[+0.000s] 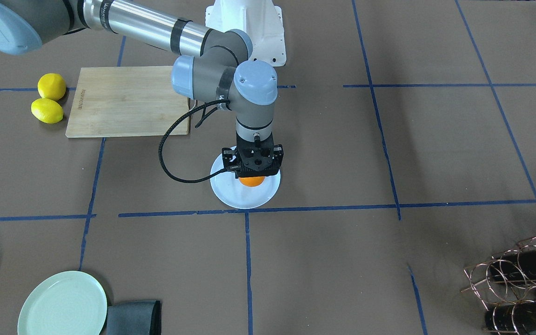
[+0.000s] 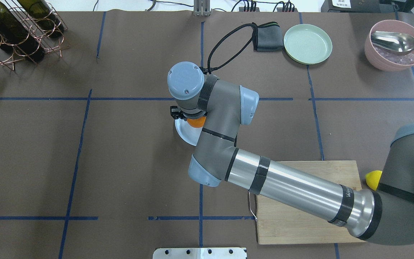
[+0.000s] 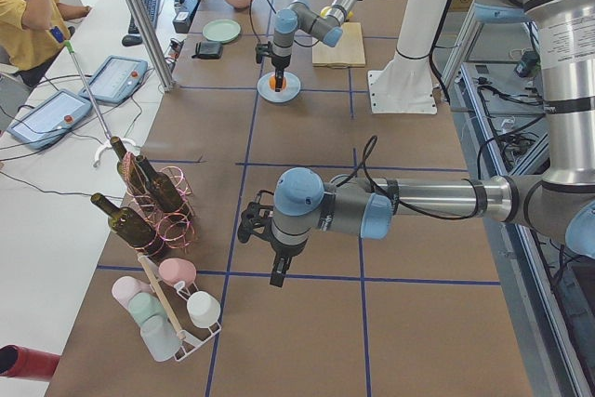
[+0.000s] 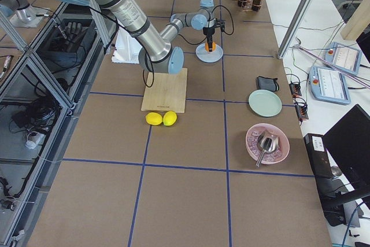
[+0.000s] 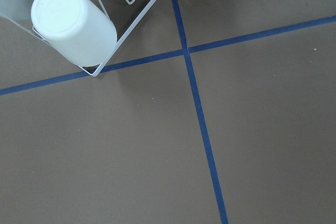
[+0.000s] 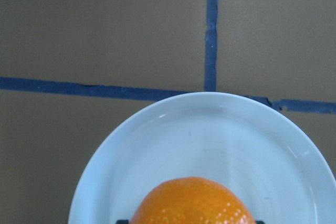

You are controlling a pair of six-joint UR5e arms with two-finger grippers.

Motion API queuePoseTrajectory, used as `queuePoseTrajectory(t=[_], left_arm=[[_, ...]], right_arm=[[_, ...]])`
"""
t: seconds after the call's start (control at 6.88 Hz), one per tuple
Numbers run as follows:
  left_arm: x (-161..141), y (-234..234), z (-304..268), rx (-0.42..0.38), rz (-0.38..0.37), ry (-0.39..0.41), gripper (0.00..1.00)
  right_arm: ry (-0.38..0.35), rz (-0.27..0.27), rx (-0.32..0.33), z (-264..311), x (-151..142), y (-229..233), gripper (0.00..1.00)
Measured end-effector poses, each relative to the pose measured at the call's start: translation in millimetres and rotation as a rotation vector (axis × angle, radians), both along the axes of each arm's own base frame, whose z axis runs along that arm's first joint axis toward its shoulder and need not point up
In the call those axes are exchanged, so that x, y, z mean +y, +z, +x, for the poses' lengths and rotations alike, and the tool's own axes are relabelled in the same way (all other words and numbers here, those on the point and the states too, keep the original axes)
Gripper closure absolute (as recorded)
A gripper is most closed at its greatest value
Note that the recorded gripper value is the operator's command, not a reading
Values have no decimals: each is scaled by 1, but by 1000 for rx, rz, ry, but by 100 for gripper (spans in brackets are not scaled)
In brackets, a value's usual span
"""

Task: Pick orange to plate
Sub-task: 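Carry the orange with the right gripper over the light blue plate, then open the right gripper to set the orange on the plate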

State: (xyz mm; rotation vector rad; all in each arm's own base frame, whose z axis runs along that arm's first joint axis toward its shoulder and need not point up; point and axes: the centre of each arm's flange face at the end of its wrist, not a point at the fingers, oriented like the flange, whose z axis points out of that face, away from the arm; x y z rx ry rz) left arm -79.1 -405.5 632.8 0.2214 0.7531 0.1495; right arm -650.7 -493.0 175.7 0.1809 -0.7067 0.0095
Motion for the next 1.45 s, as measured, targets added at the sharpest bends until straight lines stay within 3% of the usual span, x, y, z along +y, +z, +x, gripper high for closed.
queuePoseTrajectory(t=[0.15, 0.58, 1.02, 1.31, 1.45], left_arm=[[0, 0, 0, 0, 0, 0, 0], [0, -1, 0, 0, 1, 0, 0], [0, 0, 0, 0, 1, 1, 0], [1, 2, 0, -1, -4, 4, 0], [1, 5, 0, -1, -10, 3, 0]], right_arm=[[-1, -1, 8, -2, 2, 4, 1], [5, 2, 65, -1, 1, 14, 0], [-4, 1, 30, 32, -23, -5, 0], [-83, 22, 1, 138, -72, -29, 0], [-143, 45, -19, 215, -98, -10, 0]])
